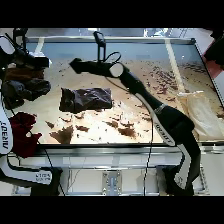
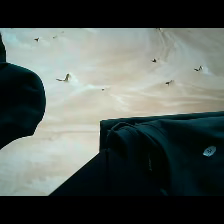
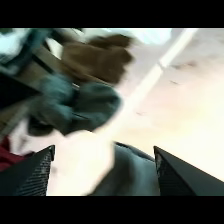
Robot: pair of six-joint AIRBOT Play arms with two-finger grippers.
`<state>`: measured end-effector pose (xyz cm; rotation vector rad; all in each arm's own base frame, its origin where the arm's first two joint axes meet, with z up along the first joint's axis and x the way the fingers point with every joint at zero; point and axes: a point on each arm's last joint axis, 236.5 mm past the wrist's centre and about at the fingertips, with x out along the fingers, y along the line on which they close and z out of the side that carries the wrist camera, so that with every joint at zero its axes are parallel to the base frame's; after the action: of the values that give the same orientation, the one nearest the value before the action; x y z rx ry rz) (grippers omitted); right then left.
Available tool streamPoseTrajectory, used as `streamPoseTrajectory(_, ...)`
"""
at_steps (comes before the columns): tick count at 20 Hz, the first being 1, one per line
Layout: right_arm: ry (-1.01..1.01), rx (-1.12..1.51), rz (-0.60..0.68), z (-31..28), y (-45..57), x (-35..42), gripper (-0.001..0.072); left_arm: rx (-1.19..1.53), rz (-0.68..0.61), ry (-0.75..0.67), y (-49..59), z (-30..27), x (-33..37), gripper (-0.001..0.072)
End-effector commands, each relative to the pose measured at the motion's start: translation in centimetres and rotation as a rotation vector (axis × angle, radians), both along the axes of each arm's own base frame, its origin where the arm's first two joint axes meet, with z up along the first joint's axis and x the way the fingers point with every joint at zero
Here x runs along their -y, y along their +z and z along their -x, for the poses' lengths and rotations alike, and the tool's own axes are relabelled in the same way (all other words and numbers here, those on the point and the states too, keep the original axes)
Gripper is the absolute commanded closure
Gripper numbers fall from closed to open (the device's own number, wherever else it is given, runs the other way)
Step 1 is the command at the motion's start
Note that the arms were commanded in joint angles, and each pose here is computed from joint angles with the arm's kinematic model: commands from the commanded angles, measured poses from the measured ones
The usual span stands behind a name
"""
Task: Fold the shirts.
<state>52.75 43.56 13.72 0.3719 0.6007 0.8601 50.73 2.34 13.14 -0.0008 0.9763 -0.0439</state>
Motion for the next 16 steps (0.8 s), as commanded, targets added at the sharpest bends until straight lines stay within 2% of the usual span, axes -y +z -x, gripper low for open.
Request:
streamPoseTrajectory(1,-0.079,-0.178,0.197,-3.2,-6.3,10.7,0.0016,-0.015,0.001,0.003,-0.5,0.2,-0.1,0.0694)
streamPoseTrajectory(3,-0.136,-0.32,0.208,-4.0,-9.7,15.3,0.0019,-0.015,0.001,0.003,-0.5,0.2,-0.1,0.0694)
streamPoseTrajectory(4,-0.122,-0.402,0.219,-3.5,-12.0,16.7,0.0054,-0.015,0.001,0.003,-0.5,0.2,-0.1,0.0694)
streamPoseTrajectory(6,-0.044,-0.588,0.192,-1.4,-16.4,17.8,0.0059,-0.015,0.001,0.003,-0.5,0.2,-0.1,0.0694)
streamPoseTrajectory(11,0.153,-0.775,0.087,2.6,-21.6,14.7,0.0054,-0.015,0.001,0.003,-0.5,0.2,-0.1,0.0694)
streamPoseTrajectory(16,0.226,-0.804,0.097,5.0,-23.6,11.0,0.0055,-0.015,0.001,0.003,-0.5,0.3,-0.1,0.0695)
